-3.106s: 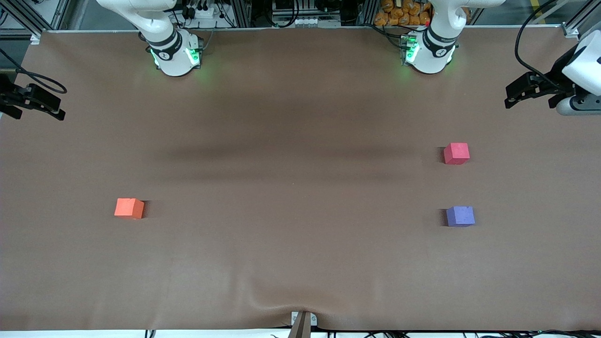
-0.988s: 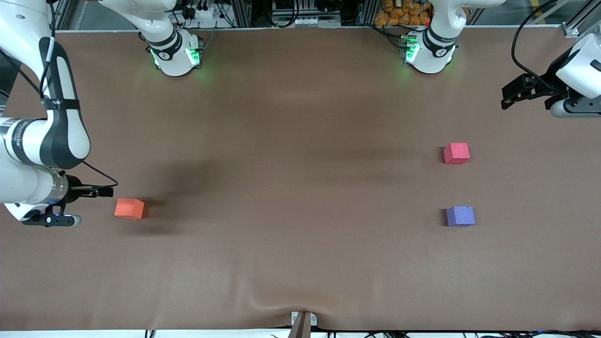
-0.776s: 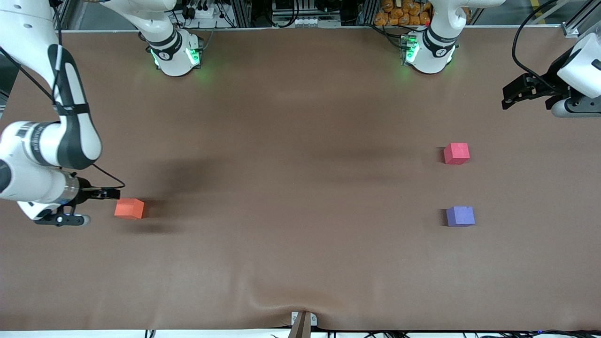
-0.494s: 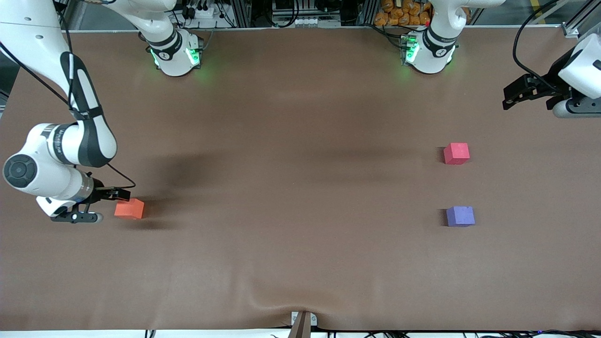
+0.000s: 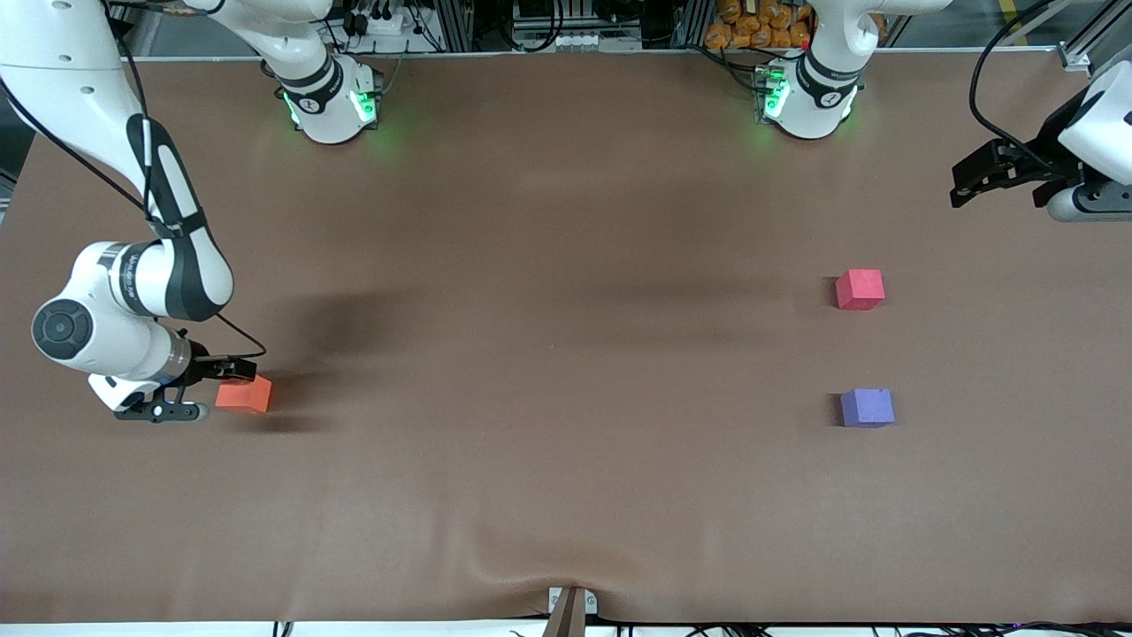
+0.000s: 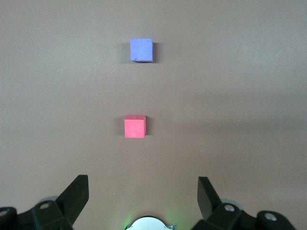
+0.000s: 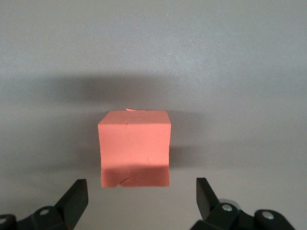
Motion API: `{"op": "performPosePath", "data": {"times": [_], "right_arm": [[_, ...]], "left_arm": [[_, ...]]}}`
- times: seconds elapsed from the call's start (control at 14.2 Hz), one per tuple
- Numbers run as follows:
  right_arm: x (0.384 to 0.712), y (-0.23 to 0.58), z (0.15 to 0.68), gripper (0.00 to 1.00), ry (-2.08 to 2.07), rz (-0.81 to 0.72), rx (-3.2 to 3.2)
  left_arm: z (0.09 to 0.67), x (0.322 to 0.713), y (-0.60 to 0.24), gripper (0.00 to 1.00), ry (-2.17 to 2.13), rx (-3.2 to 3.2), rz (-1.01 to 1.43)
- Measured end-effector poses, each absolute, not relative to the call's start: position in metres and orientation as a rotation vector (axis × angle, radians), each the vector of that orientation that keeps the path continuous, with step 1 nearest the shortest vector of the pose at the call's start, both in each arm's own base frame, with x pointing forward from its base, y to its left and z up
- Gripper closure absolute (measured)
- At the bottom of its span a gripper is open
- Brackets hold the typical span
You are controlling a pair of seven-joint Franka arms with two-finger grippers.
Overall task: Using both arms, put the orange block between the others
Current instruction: 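Reach the right gripper down over the orange cube, then close the right gripper on the orange cube and lift it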
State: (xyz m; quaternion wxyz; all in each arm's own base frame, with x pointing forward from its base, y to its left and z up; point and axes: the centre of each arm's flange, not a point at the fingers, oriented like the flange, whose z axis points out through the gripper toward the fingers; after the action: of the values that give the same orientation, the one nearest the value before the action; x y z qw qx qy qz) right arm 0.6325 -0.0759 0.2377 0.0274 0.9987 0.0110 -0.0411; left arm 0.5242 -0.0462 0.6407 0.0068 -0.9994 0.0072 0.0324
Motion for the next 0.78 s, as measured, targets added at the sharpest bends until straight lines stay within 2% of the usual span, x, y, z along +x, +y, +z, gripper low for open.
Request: {"op": "performPosePath", "data": {"times": [0.78], "right_arm": [[0.655,-0.078,0.209,0.00,0.033,-0.130,3.104]], "left_arm": [[0.648,0.525,-0.044,0.00,0.016,-3.129,0.076]]}}
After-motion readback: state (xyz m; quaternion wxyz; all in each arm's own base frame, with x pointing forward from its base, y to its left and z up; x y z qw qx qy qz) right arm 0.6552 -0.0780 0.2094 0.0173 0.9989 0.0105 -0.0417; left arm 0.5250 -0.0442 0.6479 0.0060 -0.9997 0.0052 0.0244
